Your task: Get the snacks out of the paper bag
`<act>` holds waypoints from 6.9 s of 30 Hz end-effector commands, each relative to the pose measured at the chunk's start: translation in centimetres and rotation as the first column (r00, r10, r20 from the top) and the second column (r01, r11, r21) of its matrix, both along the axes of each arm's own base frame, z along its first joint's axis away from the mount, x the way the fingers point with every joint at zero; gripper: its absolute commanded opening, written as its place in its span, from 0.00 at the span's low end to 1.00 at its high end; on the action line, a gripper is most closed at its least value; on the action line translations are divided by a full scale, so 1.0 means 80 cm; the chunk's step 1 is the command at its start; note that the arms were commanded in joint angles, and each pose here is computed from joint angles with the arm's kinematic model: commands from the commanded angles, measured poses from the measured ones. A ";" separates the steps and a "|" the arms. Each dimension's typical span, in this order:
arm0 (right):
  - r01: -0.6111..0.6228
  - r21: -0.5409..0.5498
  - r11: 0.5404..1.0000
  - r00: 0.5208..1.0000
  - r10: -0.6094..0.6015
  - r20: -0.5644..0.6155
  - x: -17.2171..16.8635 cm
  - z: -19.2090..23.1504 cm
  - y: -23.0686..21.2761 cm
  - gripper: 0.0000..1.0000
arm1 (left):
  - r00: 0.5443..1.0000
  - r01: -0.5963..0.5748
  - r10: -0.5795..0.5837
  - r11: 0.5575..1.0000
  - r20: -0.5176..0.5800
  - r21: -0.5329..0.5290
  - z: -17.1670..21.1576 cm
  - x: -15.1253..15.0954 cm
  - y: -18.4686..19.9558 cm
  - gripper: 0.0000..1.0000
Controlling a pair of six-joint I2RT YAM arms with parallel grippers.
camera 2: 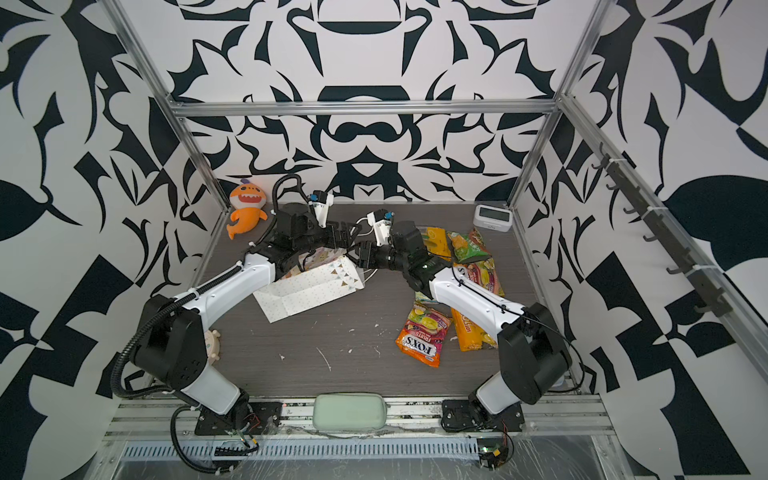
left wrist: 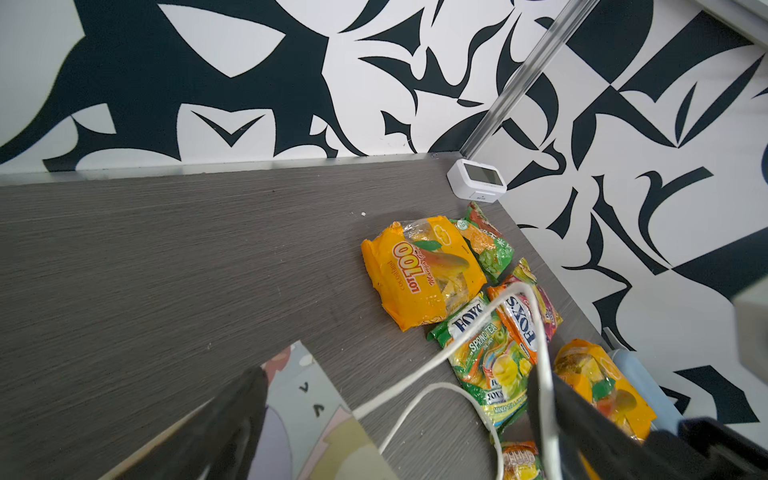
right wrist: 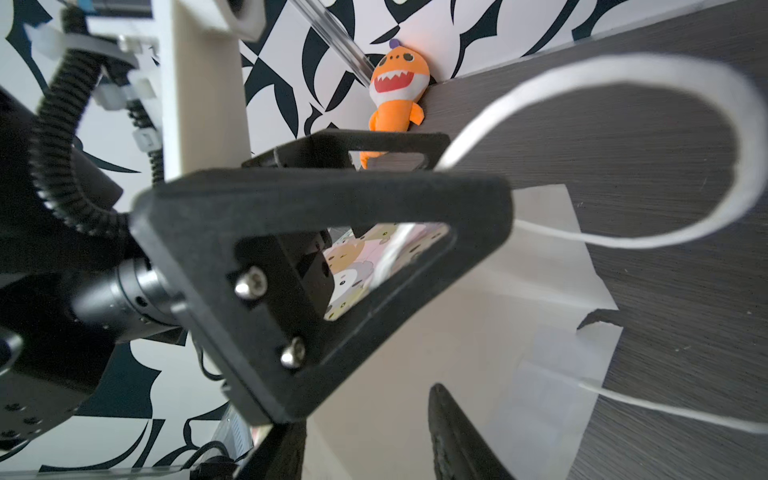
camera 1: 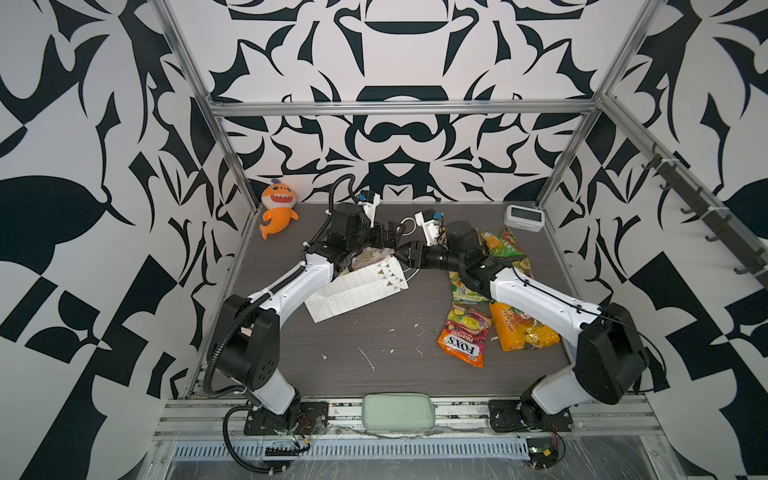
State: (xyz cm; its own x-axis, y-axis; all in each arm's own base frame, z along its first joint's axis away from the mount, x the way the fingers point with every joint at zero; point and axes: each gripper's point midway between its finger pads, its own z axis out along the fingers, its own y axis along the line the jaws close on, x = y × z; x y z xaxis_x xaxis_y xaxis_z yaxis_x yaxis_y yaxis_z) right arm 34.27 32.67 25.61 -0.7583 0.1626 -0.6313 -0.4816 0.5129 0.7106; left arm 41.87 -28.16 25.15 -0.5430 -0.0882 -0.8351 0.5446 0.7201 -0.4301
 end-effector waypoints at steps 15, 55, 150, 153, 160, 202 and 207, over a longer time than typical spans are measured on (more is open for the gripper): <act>0.072 0.111 0.991 0.997 -0.073 0.005 0.000 0.044 0.015 0.53 | 0.999 -0.033 0.032 0.999 0.016 0.010 0.007 0.010 -0.001 1.00; 0.181 0.016 0.983 0.979 -0.179 -0.096 0.030 -0.001 0.027 0.12 | 0.999 -0.036 0.036 0.999 0.038 -0.001 0.019 0.009 -0.002 1.00; 0.022 -0.666 0.745 0.961 0.167 0.219 0.012 0.096 0.089 0.53 | 0.895 -0.354 0.394 0.913 -0.210 0.205 -0.159 0.003 0.178 0.73; 0.061 -0.649 0.758 0.950 0.156 0.271 0.010 0.120 0.078 0.72 | 0.896 -0.368 0.411 0.899 -0.167 0.236 -0.137 0.002 0.187 0.75; 0.170 -0.582 0.795 0.895 0.123 0.429 -0.003 0.206 0.043 0.89 | 0.893 -0.431 0.449 0.876 -0.039 0.218 -0.062 -0.005 0.209 0.81; 0.819 -0.403 0.409 0.566 -0.462 0.682 0.025 -0.179 -0.392 0.99 | 0.610 -0.790 0.660 0.552 0.439 0.269 -0.152 -0.080 0.375 0.99; 0.774 -0.430 0.465 0.630 -0.500 0.593 0.045 -0.204 -0.402 0.99 | 0.583 -0.802 0.674 0.567 0.454 0.188 -0.175 -0.073 0.381 1.00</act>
State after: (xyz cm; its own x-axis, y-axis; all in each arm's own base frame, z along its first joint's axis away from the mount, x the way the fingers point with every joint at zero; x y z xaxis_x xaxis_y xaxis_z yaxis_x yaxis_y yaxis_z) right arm 35.94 -0.36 7.82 -0.3577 -0.0611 -0.9318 0.1168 0.9871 -0.1095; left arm 35.52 2.61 9.99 -0.2518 -0.0245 -0.9675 -0.2311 0.9723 0.0355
